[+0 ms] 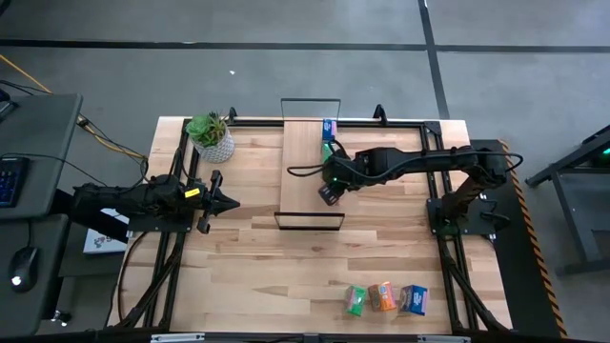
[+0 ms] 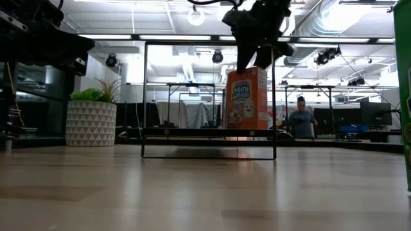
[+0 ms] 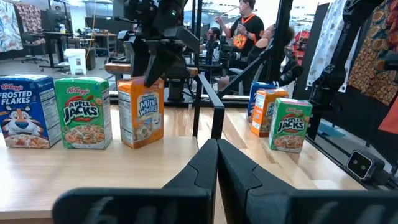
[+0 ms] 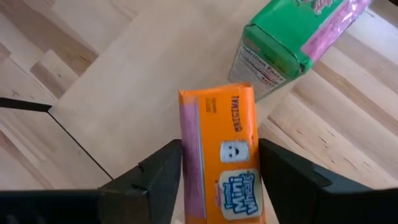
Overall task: Stack cereal on shelf
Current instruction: Put the top orange cereal box on the shelf
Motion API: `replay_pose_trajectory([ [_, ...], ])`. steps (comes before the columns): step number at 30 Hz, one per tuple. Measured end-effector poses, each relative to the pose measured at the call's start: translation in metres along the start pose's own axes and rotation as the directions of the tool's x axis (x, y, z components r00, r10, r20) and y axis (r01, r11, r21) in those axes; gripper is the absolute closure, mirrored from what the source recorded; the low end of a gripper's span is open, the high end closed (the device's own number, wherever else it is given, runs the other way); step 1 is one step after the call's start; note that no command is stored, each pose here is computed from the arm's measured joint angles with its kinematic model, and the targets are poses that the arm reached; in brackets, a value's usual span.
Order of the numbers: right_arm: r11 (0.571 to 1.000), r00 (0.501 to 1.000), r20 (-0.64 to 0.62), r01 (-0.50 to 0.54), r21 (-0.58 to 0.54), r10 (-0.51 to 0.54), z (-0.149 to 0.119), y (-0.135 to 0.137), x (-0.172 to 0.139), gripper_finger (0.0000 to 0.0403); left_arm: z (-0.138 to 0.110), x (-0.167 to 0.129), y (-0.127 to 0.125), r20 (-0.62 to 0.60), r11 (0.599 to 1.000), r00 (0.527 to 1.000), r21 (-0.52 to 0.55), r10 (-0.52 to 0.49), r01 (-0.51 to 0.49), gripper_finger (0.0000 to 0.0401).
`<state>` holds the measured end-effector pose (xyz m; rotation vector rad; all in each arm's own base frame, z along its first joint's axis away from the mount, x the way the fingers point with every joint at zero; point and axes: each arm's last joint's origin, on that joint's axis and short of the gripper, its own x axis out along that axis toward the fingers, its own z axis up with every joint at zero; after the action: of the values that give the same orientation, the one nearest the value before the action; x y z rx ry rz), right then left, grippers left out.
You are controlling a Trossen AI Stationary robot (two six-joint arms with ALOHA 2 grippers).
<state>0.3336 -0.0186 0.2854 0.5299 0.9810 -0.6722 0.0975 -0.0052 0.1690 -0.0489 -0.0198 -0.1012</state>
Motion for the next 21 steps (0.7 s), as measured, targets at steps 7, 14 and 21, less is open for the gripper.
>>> replay_pose_trajectory([
  [7,1.0,0.996,0.093,0.02,-0.014,-0.019,0.006,0.002,0.0,0.0199,0.0,0.0,0.0,0.001,1.0,1.0,0.0,0.0,0.0,0.0398],
  [14,0.994,0.981,0.192,0.002,-0.113,0.02,0.017,0.009,-0.007,0.0199,0.0,0.0,0.0,0.0,1.0,1.0,0.0,0.0,0.0,0.0398],
  [21,0.949,0.973,0.225,0.019,-0.315,0.055,0.027,0.018,-0.04,0.0203,0.0,0.0,0.0,0.0,1.0,1.0,0.0,0.0,0.0,0.0398],
])
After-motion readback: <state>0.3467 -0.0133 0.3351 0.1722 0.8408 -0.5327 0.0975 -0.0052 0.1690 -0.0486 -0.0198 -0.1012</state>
